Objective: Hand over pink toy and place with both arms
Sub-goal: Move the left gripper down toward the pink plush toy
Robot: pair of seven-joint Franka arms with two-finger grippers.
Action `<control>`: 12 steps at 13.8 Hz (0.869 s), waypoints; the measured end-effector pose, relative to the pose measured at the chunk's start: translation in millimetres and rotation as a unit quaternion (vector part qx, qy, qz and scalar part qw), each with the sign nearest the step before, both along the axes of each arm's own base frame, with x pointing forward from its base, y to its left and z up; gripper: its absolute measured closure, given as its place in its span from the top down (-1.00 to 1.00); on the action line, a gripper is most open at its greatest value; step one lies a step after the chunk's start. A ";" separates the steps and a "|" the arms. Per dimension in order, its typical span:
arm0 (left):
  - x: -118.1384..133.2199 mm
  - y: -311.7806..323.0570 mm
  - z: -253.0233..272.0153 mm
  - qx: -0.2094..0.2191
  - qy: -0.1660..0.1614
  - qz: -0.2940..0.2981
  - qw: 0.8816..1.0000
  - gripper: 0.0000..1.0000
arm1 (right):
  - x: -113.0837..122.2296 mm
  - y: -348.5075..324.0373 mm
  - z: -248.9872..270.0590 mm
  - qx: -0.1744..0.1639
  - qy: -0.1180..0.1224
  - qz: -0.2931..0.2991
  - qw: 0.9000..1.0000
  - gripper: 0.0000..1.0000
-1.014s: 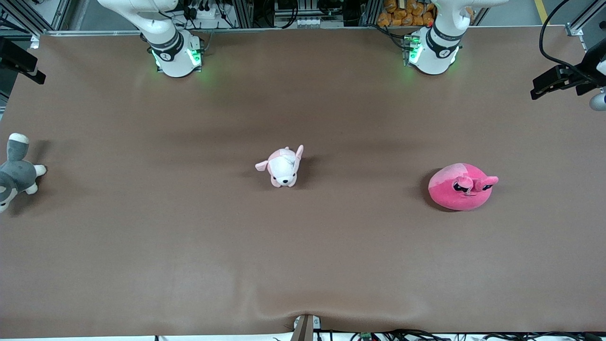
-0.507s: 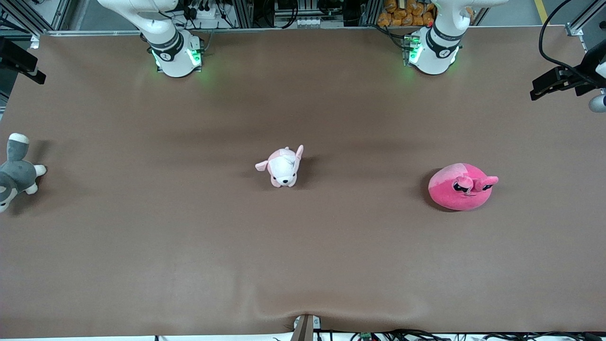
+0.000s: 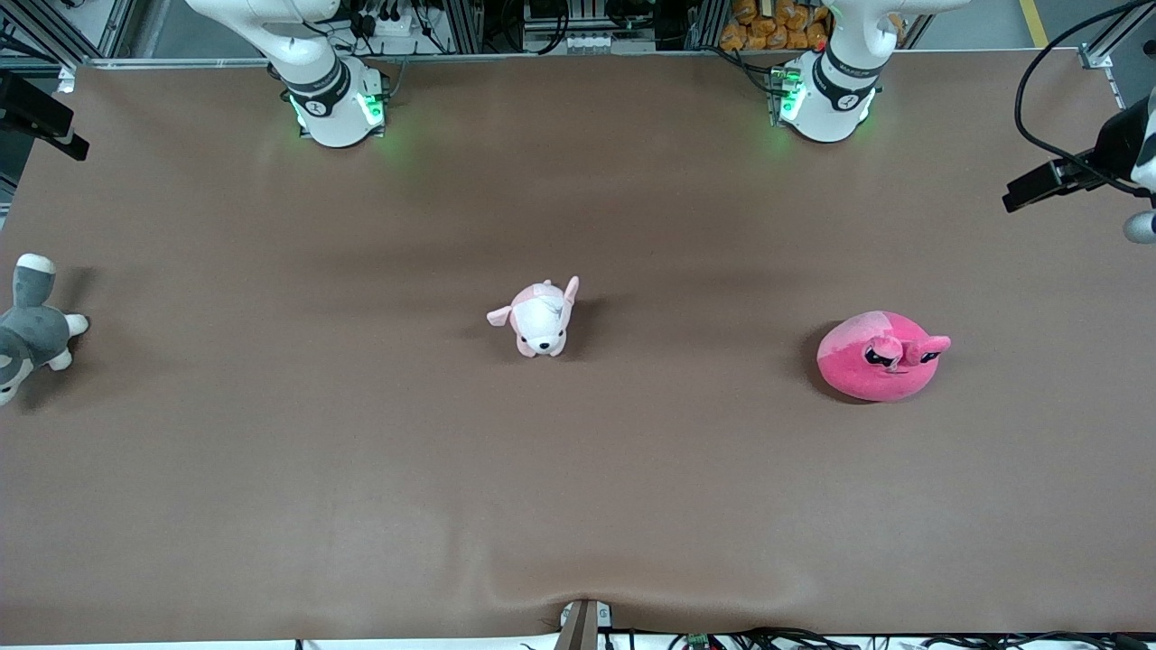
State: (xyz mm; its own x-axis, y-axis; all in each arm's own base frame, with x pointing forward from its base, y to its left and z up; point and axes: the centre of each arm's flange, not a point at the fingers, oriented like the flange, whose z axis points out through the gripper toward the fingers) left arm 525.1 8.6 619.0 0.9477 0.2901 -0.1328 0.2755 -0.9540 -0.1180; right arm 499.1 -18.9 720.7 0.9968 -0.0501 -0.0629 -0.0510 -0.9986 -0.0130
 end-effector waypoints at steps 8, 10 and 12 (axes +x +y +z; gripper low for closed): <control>14.5 7.6 -51.0 0.040 0.008 0.238 0.970 1.00 | 0.0 0.5 0.0 0.000 0.000 0.000 1.000 1.00; 25.8 2.1 -73.4 0.042 0.019 0.304 0.952 1.00 | 0.0 0.5 0.0 0.000 0.000 0.001 1.000 1.00; 35.5 -3.8 -93.7 0.034 0.035 0.379 0.924 1.00 | 0.0 0.6 -0.1 0.000 0.000 0.001 1.000 1.00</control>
State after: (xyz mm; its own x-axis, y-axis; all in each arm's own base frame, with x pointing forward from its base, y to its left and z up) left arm 560.6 4.9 525.3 0.4591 0.8767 -0.1436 0.8505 -0.4804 -0.2140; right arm 499.0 -18.3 720.7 0.9968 -0.0490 -0.0634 -0.0499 -0.9987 -0.0129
